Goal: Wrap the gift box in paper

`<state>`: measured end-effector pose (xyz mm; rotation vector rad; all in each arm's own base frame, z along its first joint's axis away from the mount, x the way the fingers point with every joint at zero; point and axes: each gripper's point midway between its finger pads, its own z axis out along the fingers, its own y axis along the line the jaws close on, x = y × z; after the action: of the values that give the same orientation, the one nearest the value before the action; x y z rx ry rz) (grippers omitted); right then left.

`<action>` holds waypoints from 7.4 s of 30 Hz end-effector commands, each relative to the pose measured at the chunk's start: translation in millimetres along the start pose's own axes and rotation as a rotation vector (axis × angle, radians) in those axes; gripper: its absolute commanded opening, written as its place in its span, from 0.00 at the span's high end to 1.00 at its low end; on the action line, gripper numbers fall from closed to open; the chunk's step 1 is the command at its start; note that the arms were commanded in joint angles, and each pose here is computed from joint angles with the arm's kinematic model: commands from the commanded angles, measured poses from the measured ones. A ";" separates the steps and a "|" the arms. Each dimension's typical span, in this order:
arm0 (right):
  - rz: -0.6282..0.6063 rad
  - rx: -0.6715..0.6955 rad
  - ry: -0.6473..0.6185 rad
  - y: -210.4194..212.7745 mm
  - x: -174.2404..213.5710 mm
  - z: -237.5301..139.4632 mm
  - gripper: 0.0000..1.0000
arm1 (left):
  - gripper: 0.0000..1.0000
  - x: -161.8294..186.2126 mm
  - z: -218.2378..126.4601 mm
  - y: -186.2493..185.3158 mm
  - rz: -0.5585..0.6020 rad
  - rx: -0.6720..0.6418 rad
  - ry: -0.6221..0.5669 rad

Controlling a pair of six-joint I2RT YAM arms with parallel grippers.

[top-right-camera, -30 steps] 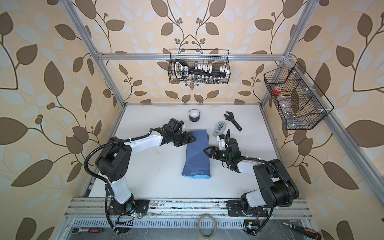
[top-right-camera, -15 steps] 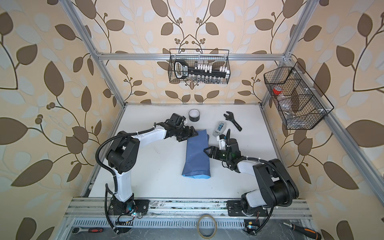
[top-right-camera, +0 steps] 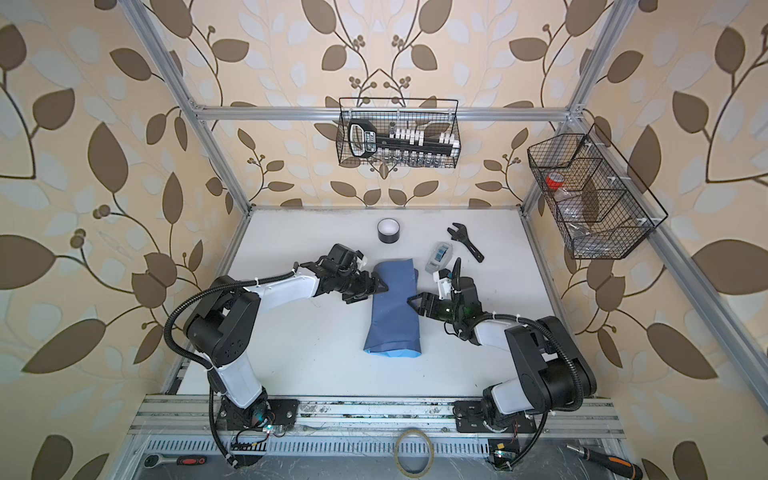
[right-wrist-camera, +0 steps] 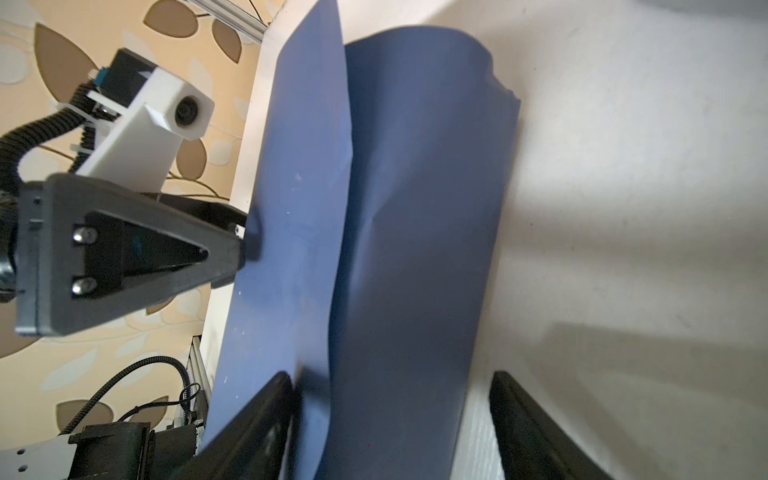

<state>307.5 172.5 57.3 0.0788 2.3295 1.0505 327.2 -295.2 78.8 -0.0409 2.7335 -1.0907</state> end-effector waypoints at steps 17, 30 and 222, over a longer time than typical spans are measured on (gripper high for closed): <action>-0.005 0.087 0.017 9.6 -14.3 -19.8 0.22 | 0.18 29.9 15.2 25.7 0.030 -0.066 0.129; -0.027 0.085 0.064 17.2 -18.6 9.0 0.27 | 0.18 29.7 17.0 29.6 0.032 -0.081 0.128; 0.459 -0.099 -0.243 -50.1 -167.6 24.8 1.00 | 0.29 26.9 -26.1 97.3 -0.072 -0.169 0.053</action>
<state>466.8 93.8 64.2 0.7585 2.1447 1.1596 310.6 -234.3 66.2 -0.0873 2.7704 -1.0993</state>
